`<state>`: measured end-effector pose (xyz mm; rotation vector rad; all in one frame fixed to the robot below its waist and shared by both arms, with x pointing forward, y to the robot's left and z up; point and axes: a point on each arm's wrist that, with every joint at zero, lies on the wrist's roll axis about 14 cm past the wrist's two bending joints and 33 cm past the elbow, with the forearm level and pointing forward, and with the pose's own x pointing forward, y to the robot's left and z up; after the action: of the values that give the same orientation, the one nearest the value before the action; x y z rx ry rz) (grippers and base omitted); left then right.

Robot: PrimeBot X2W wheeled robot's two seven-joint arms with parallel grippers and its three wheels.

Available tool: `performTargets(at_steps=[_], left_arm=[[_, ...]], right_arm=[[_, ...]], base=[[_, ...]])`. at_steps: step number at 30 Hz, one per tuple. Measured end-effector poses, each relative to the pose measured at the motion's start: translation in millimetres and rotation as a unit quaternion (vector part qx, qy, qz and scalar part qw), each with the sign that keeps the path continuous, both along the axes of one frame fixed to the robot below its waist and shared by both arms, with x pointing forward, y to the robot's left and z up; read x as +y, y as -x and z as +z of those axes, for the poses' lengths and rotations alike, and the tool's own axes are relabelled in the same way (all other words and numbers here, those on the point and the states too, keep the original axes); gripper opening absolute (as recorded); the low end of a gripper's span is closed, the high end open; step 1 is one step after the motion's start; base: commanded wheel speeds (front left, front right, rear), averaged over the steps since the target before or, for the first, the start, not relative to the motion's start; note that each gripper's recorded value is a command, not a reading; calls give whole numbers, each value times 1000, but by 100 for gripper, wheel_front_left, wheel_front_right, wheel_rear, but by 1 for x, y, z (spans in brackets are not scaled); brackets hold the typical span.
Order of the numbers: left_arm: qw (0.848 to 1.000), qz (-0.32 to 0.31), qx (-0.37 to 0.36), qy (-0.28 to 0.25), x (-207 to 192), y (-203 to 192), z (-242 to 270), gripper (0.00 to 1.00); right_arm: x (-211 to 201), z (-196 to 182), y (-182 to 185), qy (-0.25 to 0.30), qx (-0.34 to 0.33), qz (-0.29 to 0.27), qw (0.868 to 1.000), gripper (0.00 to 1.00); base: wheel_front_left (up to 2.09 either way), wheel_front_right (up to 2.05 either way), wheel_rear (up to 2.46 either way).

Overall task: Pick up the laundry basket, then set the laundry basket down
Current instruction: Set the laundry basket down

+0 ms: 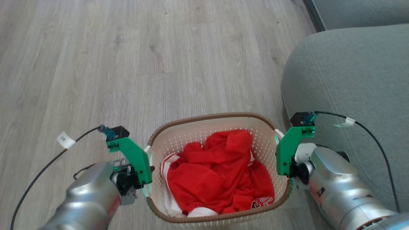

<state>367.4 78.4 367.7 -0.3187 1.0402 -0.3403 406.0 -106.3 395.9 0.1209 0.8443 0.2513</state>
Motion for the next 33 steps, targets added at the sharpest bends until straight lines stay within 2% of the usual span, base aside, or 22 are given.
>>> performTargets(at_steps=[12, 19, 33], left_arm=[[999, 8, -31, 0, -3, -23, -11, 0], [999, 13, -52, 1, -6, -55, -23, 0], [997, 18, -68, 3, -10, -101, -74, 0]], right_arm=[[-3, -17, -14, -5, -13, -11, 1000, 0], [-4, -26, -47, -4, -33, -15, 999, 0], [-8, -83, -89, 2, -42, -21, 999, 0]], base=[[0, 0, 0], [0, 0, 0], [0, 0, 0]])
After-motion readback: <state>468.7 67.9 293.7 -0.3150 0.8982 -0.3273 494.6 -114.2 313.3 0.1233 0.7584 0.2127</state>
